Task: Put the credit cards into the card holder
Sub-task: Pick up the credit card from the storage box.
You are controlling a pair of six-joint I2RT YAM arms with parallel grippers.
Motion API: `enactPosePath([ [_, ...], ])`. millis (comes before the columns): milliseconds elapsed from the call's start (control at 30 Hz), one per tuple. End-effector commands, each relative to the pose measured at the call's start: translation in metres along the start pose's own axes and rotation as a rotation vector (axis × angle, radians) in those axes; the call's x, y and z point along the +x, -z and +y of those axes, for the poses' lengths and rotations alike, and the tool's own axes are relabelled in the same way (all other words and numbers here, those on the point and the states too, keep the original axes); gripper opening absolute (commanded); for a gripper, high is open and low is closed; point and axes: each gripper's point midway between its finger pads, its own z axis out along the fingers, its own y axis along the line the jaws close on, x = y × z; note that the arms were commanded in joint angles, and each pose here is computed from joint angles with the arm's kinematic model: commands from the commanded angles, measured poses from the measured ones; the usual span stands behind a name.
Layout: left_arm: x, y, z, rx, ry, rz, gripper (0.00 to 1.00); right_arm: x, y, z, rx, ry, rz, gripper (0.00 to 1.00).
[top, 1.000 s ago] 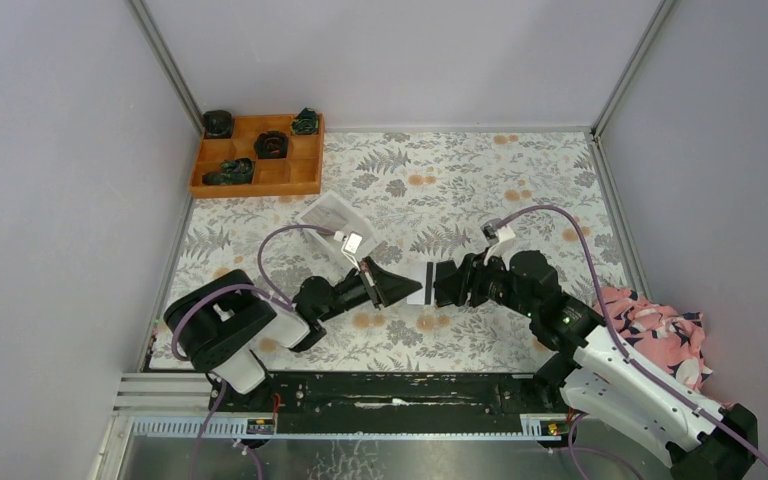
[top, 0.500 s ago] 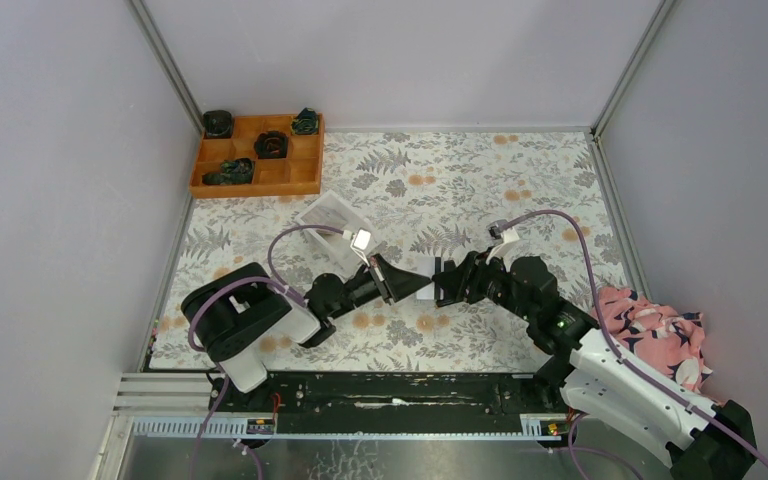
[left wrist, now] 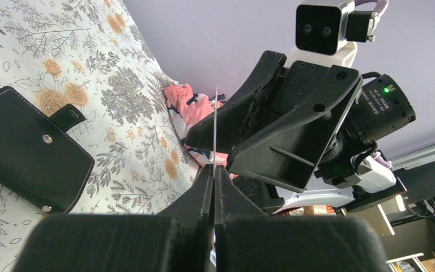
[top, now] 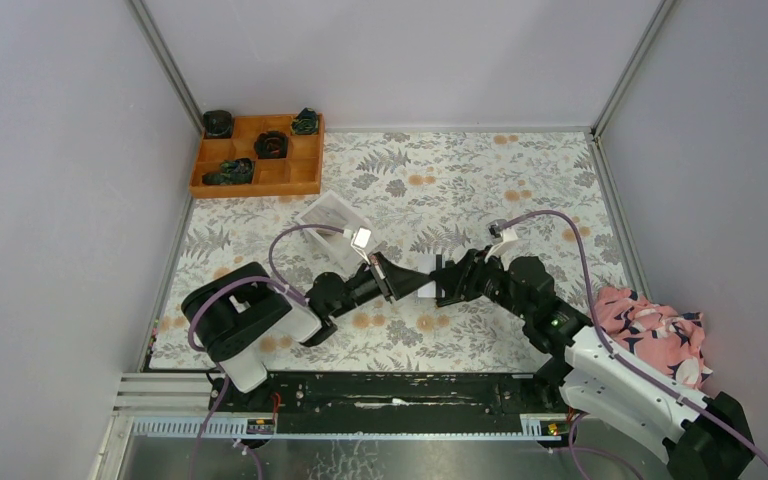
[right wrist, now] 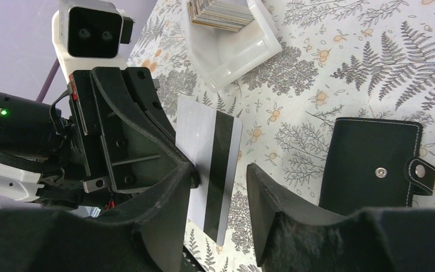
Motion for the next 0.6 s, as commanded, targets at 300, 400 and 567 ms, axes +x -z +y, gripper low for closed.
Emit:
enactPosePath([
  [300,-0.001,-0.012,-0.022,0.105,0.008,0.007,0.0,-0.019,0.002,0.019,-0.143,-0.077,-0.08,0.02],
  [400,-0.001,-0.013,-0.016,0.088,0.023,0.001,0.12,-0.021,0.002,0.02,-0.16,-0.091,-0.085,0.0],
  [567,-0.006,-0.008,0.002,0.023,0.035,-0.037,0.47,-0.027,0.003,0.017,-0.14,-0.081,-0.092,0.0],
])
